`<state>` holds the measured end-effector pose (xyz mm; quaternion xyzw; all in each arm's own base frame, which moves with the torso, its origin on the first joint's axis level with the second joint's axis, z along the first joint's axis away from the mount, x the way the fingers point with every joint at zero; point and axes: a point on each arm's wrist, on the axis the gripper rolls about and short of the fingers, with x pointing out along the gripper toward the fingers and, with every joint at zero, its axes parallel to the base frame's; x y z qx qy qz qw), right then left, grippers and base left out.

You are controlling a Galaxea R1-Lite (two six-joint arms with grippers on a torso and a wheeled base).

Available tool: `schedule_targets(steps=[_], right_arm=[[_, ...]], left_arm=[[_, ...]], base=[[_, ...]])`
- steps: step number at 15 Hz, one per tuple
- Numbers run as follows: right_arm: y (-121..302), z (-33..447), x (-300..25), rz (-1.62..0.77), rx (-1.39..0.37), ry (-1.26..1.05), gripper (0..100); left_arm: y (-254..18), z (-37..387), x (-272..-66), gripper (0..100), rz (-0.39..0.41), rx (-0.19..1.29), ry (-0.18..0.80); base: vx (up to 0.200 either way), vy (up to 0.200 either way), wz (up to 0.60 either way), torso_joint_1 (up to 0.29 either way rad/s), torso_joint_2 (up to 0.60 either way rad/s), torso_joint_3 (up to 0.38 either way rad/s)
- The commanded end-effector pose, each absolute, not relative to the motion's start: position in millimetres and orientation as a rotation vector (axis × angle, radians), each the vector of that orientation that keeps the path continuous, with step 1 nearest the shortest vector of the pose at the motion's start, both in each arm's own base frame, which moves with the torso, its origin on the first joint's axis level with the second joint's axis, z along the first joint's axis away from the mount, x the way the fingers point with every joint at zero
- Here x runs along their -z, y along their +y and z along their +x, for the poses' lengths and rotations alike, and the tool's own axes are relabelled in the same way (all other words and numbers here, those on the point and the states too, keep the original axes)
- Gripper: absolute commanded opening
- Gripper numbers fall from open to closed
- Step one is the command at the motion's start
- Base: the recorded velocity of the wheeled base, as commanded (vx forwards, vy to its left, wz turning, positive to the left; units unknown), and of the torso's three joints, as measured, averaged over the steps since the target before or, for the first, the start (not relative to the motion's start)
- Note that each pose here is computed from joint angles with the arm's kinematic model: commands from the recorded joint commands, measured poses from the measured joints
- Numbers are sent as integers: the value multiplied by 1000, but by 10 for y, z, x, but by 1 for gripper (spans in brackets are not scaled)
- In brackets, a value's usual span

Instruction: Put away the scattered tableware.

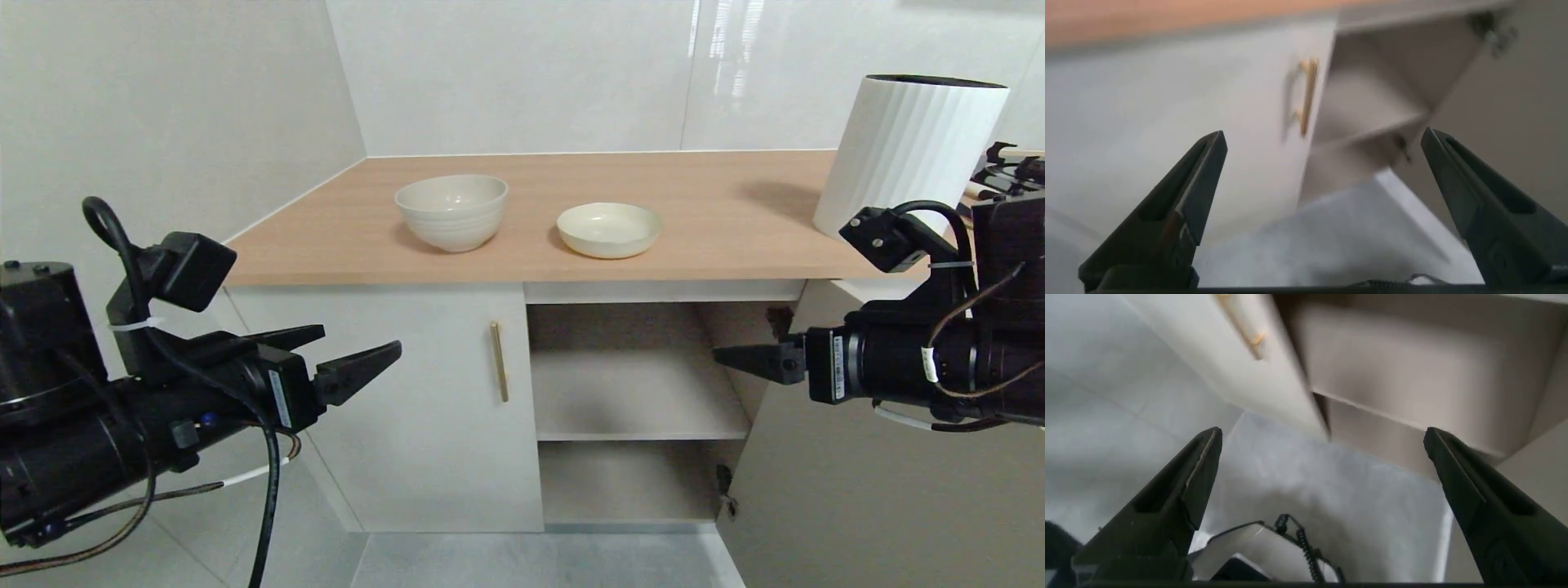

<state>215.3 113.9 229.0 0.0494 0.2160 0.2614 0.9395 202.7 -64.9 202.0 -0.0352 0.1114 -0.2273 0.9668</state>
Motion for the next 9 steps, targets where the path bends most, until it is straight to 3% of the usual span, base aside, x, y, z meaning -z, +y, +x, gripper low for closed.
schedule_targets(steps=[1, 8, 9], right_arm=[[1142, 2151, -2286, 105, -536, 443, 100], [1146, 2157, -2278, 108, -537, 448, 100], [1146, 2157, -2278, 108, -537, 448, 100]], left_arm=[[-624, 2030, -2029, 100, -73, 450, 219], [-593, 2039, -2081, 100, -77, 436, 201], [-587, 2041, -2081, 100, -80, 432, 202]], base=[[0, 0, 0, 0, 0, 0], [0, 0, 0, 0, 0, 0], [0, 200, 0, 2, 2, 2]])
